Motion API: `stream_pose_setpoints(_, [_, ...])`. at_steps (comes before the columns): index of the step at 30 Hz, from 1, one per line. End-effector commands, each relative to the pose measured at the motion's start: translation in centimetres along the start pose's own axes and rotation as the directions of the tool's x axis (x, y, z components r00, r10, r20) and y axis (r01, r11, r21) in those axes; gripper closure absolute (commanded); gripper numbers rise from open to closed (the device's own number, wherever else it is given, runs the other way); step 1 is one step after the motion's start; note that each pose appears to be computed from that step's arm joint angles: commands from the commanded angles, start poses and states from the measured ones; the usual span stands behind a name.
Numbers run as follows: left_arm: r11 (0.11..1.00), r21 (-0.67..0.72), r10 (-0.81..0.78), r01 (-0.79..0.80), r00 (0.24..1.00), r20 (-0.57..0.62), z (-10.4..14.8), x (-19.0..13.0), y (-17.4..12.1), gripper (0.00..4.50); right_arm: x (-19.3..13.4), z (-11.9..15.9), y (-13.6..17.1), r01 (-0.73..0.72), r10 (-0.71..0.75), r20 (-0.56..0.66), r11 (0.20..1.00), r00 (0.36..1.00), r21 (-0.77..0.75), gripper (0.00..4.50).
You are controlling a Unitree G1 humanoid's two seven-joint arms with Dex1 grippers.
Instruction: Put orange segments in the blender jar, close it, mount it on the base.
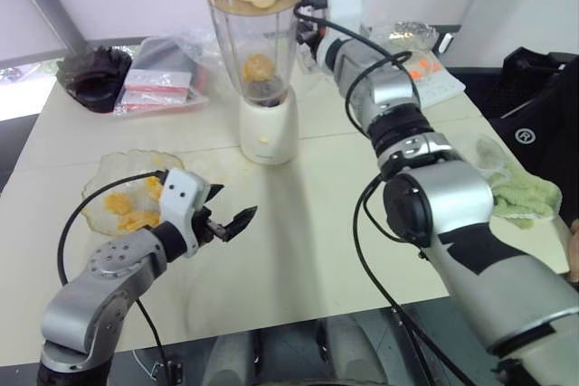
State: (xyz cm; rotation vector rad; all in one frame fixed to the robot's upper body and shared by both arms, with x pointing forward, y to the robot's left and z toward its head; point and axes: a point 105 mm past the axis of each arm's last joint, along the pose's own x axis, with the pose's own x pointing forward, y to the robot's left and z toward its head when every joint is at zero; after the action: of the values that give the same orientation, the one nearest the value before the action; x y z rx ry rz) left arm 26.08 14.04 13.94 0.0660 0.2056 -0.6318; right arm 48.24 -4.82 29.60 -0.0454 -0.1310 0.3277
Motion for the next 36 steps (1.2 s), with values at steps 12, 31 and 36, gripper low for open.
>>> stream_pose_setpoints(12, [0.998, 0.061, -0.013, 0.011, 0.999, 0.035, 1.5, 0.0, -0.4, 0.06, -0.2, 1.6, -1.9, 0.072, -0.07, 0.052, 0.996, 0.996, -0.045, 3.6])
stream_pose_setpoints(31, [0.997, 0.073, -0.002, -0.001, 0.999, 0.037, 1.8, 0.5, 0.3, 0.06, -0.3, -1.2, -1.5, 0.031, -0.032, -0.059, 0.999, 0.998, -0.022, 3.6])
stream_pose_setpoints(36, [0.997, 0.078, -0.002, -0.001, 0.999, 0.039, 1.9, 0.7, 0.4, 0.0, -0.4, -2.3, -1.5, 0.017, -0.017, -0.093, 1.0, 0.996, -0.006, 2.55])
